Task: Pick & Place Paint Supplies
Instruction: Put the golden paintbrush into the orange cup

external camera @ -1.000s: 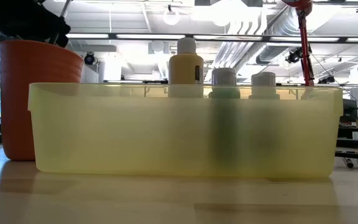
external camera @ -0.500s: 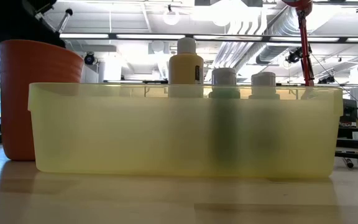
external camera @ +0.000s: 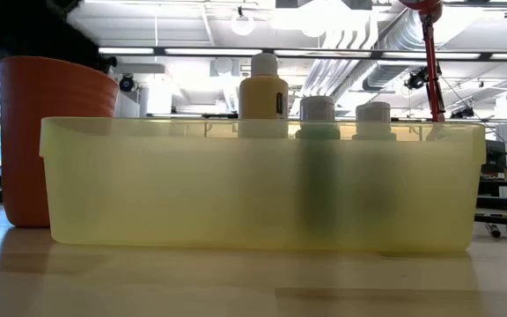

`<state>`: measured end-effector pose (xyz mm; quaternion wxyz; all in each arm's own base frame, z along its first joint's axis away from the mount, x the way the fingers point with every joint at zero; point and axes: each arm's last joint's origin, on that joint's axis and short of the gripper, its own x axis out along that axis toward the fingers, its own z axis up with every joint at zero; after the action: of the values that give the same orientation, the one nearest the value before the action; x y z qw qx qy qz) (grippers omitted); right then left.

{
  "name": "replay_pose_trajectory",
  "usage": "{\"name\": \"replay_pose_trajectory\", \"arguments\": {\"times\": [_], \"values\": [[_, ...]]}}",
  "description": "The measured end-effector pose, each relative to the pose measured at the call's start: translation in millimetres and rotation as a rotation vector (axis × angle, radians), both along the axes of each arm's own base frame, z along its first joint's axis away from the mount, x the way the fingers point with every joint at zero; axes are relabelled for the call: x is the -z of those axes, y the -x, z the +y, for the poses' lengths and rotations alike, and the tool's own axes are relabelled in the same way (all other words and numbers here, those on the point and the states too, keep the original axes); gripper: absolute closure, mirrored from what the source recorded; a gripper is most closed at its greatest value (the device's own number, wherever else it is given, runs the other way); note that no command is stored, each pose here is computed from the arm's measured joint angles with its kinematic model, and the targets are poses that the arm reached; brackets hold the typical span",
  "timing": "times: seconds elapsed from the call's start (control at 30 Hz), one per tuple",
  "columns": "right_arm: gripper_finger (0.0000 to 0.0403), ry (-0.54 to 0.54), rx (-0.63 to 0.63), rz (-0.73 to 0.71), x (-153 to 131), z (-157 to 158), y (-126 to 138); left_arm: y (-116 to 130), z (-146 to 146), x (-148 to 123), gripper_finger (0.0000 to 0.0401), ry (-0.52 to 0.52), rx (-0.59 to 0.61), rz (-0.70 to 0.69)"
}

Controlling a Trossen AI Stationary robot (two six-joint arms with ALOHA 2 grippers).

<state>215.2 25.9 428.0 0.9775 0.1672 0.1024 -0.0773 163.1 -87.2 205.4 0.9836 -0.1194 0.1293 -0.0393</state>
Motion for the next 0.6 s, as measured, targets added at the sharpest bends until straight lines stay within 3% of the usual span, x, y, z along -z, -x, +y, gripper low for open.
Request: {"name": "replay_pose_trajectory", "arguments": {"times": [0.27, 0.6], "values": [[0.0243, 0.043, -0.028, 0.005, -0.1, 0.5, 0.1, 4.9, 3.3, -51.1, 0.0265, -0.071, 0.019, -0.227], [0.0243, 0.046, -0.033, 0.005, -0.1, 0.6, 0.1, 15.7, 11.5, -116.4, 0.0265, -0.048, -0.035, -0.329]]}}
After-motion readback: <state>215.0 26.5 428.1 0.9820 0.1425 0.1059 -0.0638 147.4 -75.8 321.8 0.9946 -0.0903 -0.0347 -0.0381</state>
